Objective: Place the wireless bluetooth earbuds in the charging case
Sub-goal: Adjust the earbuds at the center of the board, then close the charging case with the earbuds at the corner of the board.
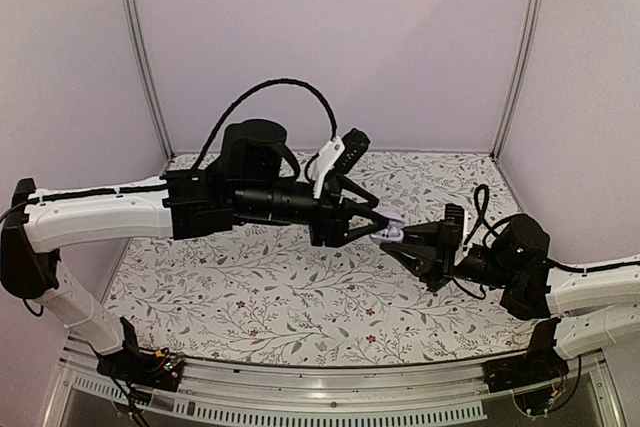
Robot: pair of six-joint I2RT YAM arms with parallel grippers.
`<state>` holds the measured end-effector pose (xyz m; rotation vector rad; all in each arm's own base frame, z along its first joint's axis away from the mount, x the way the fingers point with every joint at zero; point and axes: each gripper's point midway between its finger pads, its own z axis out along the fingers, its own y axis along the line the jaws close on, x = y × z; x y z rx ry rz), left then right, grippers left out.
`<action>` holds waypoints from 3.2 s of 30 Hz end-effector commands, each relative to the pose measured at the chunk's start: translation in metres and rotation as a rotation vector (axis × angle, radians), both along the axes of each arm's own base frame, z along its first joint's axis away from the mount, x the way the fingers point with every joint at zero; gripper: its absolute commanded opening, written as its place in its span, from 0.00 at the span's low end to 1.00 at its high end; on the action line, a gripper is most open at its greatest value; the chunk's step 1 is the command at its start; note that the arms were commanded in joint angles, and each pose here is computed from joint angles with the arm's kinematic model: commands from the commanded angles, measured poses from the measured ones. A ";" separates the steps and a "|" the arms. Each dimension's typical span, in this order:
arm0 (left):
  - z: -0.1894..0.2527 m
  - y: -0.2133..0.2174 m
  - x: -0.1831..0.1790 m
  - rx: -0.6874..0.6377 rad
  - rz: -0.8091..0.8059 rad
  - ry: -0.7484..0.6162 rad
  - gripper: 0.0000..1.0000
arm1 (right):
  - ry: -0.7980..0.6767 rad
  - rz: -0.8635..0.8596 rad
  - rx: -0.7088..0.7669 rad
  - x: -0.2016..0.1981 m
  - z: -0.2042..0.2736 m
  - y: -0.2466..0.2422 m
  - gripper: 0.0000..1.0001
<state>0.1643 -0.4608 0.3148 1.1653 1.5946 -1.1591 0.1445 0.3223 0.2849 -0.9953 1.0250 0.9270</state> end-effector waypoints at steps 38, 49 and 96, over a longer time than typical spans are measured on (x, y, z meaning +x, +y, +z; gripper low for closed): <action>-0.002 0.020 -0.047 0.029 -0.227 -0.297 0.77 | 0.056 0.157 -0.014 -0.015 0.013 0.013 0.00; 0.000 0.013 -0.071 0.064 -0.272 -0.393 0.69 | 0.088 0.146 -0.017 -0.011 0.012 0.015 0.00; -0.081 0.013 -0.070 0.484 -0.195 -0.823 0.55 | 0.660 0.133 0.122 0.031 0.037 0.020 0.00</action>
